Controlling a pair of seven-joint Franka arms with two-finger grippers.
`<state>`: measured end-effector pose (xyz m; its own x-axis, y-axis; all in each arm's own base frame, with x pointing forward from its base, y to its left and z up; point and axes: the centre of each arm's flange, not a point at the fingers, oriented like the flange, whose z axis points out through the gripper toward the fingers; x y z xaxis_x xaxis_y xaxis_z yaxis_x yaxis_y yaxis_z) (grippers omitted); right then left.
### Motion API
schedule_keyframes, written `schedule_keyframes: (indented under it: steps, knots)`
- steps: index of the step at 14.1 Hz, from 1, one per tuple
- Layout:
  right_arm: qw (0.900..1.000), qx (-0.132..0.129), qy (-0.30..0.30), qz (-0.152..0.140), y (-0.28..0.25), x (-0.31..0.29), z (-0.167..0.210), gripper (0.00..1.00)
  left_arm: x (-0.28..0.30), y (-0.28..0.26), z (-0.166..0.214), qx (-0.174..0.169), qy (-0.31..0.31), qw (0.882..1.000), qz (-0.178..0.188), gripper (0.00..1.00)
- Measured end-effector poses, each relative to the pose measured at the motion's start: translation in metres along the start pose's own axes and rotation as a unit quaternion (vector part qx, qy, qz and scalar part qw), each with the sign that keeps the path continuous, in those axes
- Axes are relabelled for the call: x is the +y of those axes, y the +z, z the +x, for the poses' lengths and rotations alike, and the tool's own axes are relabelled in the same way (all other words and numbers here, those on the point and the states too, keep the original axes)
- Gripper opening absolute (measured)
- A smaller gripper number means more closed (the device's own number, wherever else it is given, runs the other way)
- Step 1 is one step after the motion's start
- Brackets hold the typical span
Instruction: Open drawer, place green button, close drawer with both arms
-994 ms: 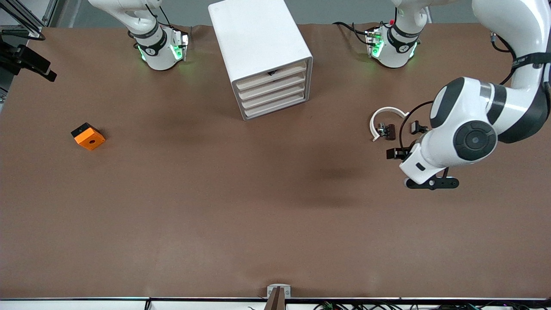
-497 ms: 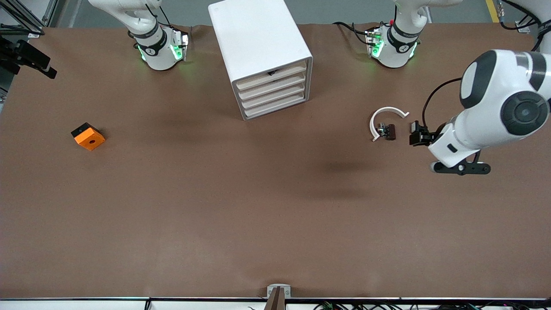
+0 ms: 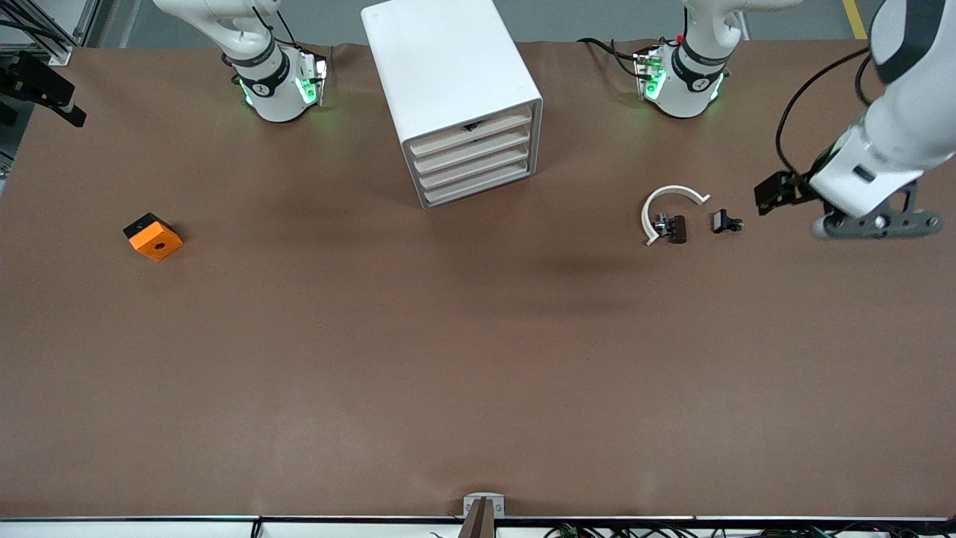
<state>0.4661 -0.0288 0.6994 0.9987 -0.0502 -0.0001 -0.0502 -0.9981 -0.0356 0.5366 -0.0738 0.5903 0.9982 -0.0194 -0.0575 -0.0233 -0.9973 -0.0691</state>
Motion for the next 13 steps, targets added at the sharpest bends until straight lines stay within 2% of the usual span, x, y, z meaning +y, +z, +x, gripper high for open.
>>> schedule_keyframes:
  steps: [3,7,9,13]
  knots:
    - [1.0,-0.001,-0.008,0.0,0.0,-0.007,0.0,1.0,-0.021,-0.031,-0.025,0.03,-0.016,0.999,-0.003,1.0]
    - [1.0,-0.005,-0.011,0.0,0.005,-0.01,0.003,1.0,-0.026,-0.056,-0.02,0.063,-0.021,0.998,-0.013,1.0]
    - [1.0,-0.007,-0.01,0.0,0.006,-0.009,0.004,1.0,-0.023,-0.063,-0.014,0.069,-0.021,0.997,-0.027,1.0]
    - [1.0,-0.013,-0.006,0.0,0.007,-0.005,0.003,1.0,-0.035,-0.059,-0.007,0.066,-0.032,0.997,-0.032,1.0]
